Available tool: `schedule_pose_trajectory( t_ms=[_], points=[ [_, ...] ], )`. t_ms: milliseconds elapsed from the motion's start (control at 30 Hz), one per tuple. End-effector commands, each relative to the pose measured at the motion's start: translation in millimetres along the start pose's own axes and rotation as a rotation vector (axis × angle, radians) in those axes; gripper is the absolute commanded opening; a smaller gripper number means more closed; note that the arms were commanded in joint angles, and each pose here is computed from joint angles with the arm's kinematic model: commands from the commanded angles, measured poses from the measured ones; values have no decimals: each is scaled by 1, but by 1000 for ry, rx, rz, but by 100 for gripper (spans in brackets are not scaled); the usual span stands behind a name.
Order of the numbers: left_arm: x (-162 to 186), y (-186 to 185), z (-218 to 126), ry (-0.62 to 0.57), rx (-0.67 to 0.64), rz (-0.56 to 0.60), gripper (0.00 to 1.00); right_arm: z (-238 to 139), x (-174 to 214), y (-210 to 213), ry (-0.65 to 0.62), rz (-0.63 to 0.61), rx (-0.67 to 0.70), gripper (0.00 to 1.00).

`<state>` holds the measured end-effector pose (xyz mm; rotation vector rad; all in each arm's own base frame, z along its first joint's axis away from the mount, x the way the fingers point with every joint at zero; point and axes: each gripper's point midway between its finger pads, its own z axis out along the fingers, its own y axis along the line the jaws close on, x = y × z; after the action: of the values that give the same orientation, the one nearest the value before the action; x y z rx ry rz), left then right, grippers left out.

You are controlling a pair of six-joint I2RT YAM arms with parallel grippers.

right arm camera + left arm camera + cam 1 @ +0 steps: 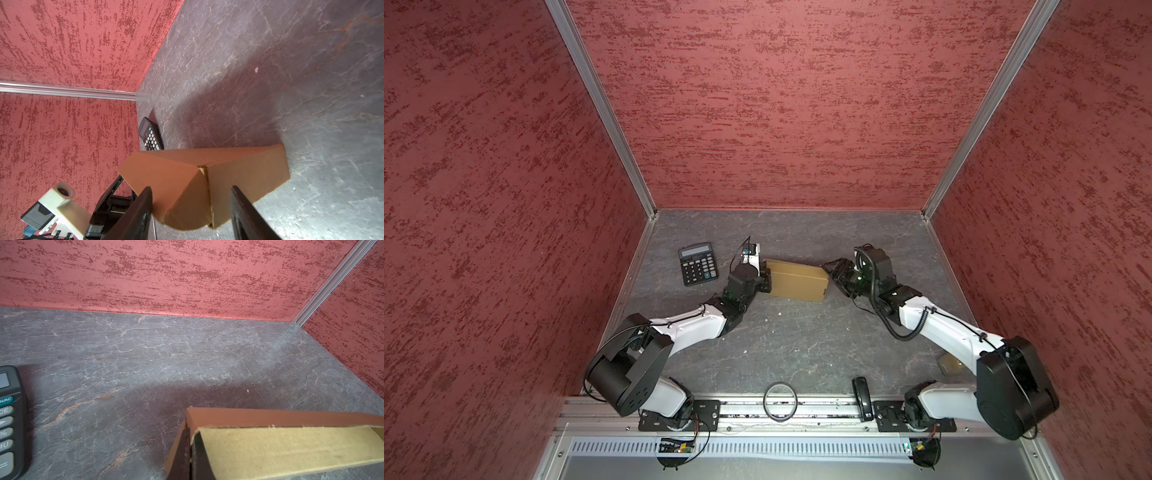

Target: Fold the paper box

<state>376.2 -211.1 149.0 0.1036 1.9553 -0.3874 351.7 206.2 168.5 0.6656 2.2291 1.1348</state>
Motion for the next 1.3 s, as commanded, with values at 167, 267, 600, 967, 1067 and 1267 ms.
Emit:
schedule_pose_trajectory(
  t_ms=[167, 267, 600, 967, 1067, 1267],
  points=[
    [133, 31, -14, 432, -75, 96, 0, 4, -3, 8, -27, 30, -18, 51],
    [134, 30, -13, 434, -77, 96, 0, 4, -3, 6, -26, 31, -16, 49],
    [143, 35, -13, 448, -93, 95, 1, 8, 0, 2, -17, 35, -12, 44],
    [150, 37, -13, 457, -101, 89, 2, 12, 4, -4, -5, 38, -5, 40],
    [153, 38, -13, 463, -104, 89, 2, 13, 5, -6, -3, 37, -2, 40],
    [157, 40, -14, 469, -109, 87, 3, 15, 8, -11, 5, 41, 3, 35]
  ],
)
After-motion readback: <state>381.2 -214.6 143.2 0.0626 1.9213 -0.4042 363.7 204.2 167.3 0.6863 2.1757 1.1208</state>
